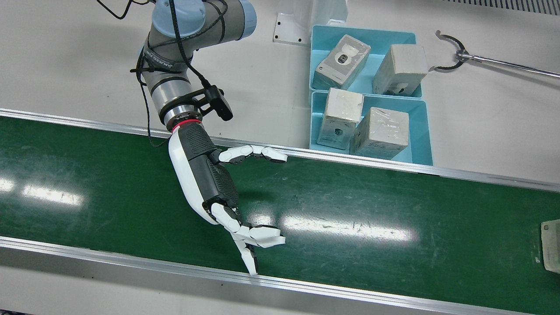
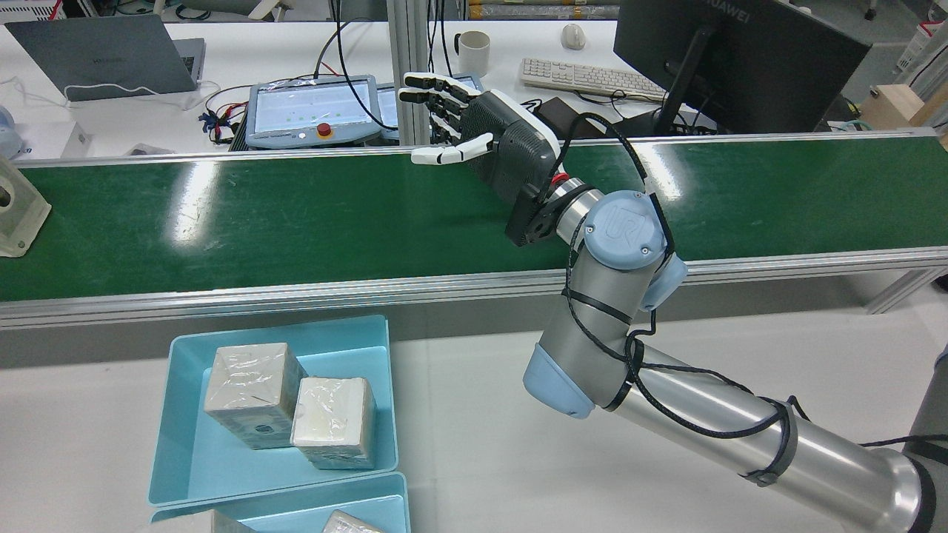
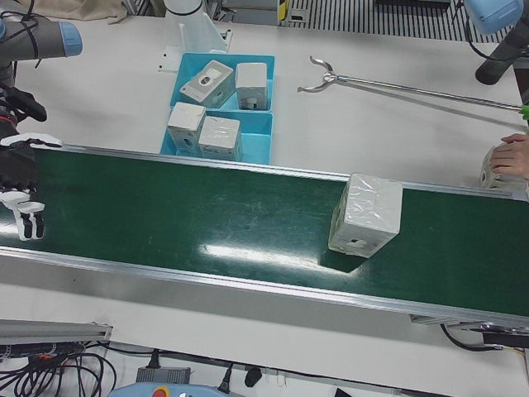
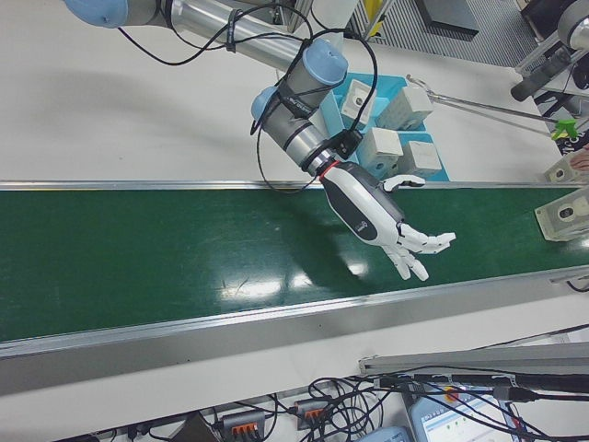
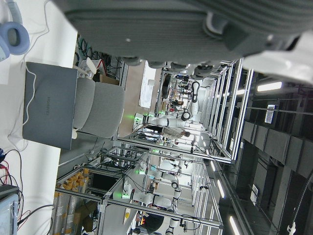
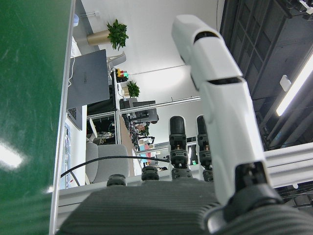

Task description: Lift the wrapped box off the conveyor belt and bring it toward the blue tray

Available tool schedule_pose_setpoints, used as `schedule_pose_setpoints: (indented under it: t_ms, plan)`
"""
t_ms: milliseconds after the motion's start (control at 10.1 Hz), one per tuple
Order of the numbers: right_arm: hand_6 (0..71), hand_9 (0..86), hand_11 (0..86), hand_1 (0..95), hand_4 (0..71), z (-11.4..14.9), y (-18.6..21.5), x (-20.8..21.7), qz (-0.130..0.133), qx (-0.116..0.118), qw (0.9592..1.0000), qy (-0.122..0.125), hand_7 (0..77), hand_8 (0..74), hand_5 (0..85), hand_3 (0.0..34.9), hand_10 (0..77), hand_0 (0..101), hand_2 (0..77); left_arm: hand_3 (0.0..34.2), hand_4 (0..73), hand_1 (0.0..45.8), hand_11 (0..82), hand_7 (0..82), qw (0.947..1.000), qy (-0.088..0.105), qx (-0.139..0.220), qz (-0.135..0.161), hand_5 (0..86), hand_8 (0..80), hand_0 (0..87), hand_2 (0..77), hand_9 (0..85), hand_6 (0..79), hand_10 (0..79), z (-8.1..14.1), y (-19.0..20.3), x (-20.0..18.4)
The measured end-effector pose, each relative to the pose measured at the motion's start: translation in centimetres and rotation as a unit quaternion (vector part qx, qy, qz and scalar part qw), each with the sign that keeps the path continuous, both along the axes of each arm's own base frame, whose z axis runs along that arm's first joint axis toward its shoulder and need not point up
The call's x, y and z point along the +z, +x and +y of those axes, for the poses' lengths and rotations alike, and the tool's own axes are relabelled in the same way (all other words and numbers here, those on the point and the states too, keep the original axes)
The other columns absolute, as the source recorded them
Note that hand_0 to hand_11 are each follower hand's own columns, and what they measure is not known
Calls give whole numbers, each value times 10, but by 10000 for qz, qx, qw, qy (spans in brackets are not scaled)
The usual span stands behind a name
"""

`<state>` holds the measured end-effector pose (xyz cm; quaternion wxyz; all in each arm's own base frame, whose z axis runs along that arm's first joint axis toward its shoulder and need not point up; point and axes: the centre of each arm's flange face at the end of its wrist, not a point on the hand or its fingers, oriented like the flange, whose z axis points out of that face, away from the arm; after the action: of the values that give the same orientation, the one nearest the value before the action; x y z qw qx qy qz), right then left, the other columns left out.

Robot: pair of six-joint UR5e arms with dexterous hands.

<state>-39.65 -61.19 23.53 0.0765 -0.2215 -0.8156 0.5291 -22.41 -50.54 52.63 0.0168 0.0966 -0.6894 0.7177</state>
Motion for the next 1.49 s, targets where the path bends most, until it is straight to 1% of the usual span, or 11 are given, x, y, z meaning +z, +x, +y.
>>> schedule_pose_setpoints:
  t_ms: [298,398,1491]
  plan:
    - [76,44,16,240,169,0,0,1,3,2,10000,-5,245,5,235,98,0,542,218,0,0,0,0,5,10000,0,0,0,5,5,0,11,0,0,5,0,0,0]
    - [76,44,16,240,169,0,0,1,4,3,10000,-5,235,5,235,91,0,543,218,0,0,0,0,5,10000,0,0,0,5,5,0,11,0,0,5,0,0,0]
    - [76,44,16,240,180,1,-4,1,-14,-12,10000,-17,240,5,235,93,0,544,218,0,0,0,0,5,10000,0,0,0,5,5,0,5,0,0,5,0,0,0]
